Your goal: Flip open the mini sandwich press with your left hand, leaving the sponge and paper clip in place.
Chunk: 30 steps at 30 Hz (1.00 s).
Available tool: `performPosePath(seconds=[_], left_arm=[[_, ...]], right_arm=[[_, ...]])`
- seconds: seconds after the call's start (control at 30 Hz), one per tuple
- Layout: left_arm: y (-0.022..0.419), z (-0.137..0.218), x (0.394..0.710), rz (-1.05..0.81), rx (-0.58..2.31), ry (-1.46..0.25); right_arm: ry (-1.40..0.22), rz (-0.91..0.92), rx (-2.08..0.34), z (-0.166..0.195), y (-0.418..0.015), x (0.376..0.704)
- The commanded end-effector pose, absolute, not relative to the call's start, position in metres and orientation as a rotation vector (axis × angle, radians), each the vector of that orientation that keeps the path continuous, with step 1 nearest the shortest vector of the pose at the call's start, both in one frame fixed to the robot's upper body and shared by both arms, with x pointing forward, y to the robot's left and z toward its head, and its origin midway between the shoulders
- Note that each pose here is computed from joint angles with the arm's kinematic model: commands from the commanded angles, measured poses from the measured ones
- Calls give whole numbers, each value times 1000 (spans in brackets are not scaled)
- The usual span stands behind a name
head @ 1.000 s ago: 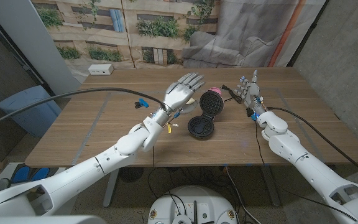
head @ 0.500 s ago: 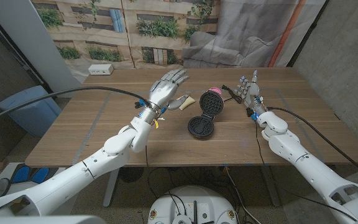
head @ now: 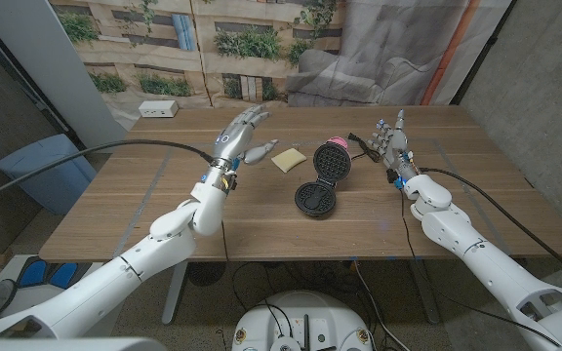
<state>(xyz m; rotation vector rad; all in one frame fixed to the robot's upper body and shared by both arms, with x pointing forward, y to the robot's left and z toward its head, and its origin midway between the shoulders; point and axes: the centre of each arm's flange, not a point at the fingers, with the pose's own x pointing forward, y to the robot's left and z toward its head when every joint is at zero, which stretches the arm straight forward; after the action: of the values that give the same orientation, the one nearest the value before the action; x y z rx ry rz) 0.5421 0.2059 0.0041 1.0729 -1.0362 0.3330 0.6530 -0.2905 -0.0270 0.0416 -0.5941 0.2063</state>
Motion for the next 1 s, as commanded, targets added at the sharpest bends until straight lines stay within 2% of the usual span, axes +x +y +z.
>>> performPosePath(seconds=[0.03, 0.67, 1.0], left_arm=[[239, 1, 567, 271, 811, -916], [272, -8, 602, 102, 453, -666], [281, -3, 615, 56, 453, -662]], right_arm=[[-594, 206, 42, -27, -291, 653], [-594, 206, 42, -27, -290, 653], [-594, 206, 42, -27, -291, 653]])
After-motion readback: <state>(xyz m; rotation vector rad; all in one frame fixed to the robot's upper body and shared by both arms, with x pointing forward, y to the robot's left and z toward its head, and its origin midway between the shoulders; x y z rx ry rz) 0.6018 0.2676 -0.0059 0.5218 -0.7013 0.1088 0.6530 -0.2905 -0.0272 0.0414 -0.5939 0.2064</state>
